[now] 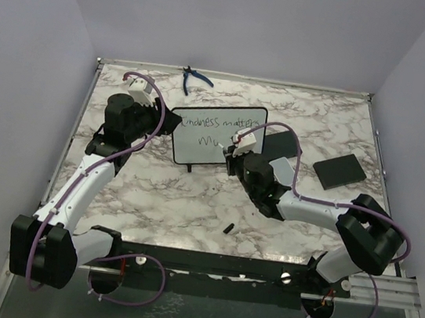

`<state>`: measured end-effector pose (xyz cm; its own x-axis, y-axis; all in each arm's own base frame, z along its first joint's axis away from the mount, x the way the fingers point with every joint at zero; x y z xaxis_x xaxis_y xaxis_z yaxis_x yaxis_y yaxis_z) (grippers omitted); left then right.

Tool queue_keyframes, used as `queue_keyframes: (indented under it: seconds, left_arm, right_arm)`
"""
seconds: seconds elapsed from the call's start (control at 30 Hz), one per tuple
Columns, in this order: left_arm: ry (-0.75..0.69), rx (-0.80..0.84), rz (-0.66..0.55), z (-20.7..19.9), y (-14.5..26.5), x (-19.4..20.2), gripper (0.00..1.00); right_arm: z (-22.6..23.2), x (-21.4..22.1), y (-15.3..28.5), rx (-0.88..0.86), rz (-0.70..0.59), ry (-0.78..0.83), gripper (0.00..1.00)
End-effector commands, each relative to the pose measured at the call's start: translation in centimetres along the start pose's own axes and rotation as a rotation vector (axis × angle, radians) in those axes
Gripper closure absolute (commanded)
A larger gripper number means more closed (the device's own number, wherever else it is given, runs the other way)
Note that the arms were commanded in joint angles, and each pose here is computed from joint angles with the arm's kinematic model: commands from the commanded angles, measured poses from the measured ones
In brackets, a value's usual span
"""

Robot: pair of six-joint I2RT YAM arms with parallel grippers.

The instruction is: Write a sentence on the whiteboard

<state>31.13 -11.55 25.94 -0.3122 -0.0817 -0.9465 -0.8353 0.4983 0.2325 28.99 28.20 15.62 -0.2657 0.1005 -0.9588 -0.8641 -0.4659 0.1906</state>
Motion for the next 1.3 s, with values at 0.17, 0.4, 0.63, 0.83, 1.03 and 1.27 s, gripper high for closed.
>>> queue_keyframes:
  seconds: [0.17, 0.4, 0.63, 0.83, 1.03, 1.27]
  left_arm:
    - [-0.018, 0.026, -0.031, -0.5, 0.4, -0.6, 0.51]
    - [-0.019, 0.026, -0.032, -0.5, 0.4, -0.7, 0.51]
    - [-0.018, 0.026, -0.031, -0.5, 0.4, -0.6, 0.51]
    - [-0.017, 0.026, -0.031, -0.5, 0.4, -0.6, 0.51]
    - [-0.016, 0.025, -0.028, -0.5, 0.3, -0.5, 0.51]
    - [-0.017, 0.026, -0.031, -0.5, 0.4, -0.6, 0.51]
  right_arm:
    - [0.1, -2.9, -0.4, 0.033, -0.083, -0.008, 0.99]
    - [-0.2, -2.1, -0.4, 0.044, -0.063, 0.002, 0.99]
    - [-0.7, -0.4, 0.1, 0.053, -0.016, -0.001, 0.99]
    - [-1.1, 0.3, 0.4, 0.063, 0.002, -0.005, 0.99]
    - [-1.1, 0.4, 0.5, 0.063, 0.006, -0.008, 0.99]
    - [-1.3, 0.4, 0.5, 0.078, 0.004, -0.003, 0.99]
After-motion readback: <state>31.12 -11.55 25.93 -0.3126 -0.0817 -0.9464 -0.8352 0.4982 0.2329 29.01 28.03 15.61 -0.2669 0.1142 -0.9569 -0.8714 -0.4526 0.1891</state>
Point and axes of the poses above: each gripper's point midway between its finger pads, its own y axis back along the fingers, its own z axis along the line the jaws close on, x = y × z, the point moved 5 cm from there along y, back along the fingers, and after that the axes turned 15 degrees about -y, right-handed, at the moved point
